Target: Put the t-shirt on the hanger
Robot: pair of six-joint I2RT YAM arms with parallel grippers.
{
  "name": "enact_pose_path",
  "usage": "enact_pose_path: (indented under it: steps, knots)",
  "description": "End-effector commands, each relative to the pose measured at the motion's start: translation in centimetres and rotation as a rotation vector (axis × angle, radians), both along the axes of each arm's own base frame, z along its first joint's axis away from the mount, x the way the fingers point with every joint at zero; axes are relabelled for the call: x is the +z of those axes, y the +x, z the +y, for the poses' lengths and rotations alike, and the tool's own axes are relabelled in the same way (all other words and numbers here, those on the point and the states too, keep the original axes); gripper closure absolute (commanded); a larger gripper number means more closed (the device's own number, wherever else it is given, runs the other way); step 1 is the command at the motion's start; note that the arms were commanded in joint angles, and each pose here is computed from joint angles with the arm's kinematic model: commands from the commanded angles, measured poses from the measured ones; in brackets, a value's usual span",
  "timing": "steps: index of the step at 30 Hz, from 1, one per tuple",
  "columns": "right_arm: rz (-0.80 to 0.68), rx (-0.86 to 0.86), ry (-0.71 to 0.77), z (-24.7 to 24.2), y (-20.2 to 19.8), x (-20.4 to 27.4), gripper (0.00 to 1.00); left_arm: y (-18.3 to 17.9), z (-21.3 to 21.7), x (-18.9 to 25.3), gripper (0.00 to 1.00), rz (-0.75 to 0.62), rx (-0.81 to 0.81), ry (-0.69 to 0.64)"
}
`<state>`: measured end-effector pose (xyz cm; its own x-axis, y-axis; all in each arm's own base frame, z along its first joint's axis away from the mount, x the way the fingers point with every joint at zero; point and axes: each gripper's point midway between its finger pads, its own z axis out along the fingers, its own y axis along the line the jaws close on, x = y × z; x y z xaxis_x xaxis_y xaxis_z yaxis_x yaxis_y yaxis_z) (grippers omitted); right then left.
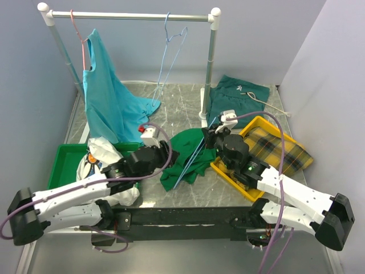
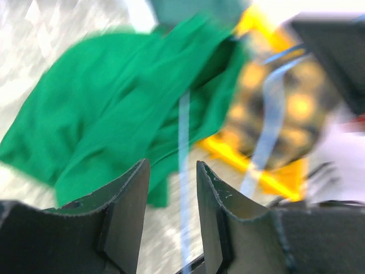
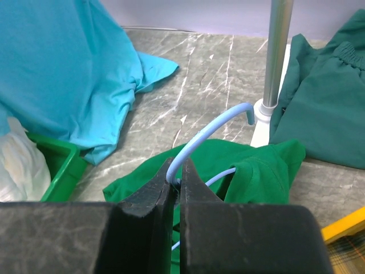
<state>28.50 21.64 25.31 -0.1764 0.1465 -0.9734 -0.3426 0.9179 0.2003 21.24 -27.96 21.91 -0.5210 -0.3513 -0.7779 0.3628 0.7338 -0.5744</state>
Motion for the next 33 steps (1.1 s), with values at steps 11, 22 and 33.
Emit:
enact_pose_path:
  steps: [11, 22, 33]
  knots:
    - [-0.067, -0.059, 0.083, -1.2, -0.1, 2.5, 1.0, 1.2, -3.9, -9.2, 0.4, 0.23, -0.033, 0.232]
    - [-0.073, -0.067, 0.102, -1.4, -0.2, 2.7, 1.0, 3.2, -4.1, -11.4, 0.45, 0.226, 0.061, 0.276]
    - [-0.076, -0.232, 0.124, -3.9, 0.8, 3.1, 1.0, 3.6, -2.6, -8.5, 0.99, 0.148, 0.071, 0.16]
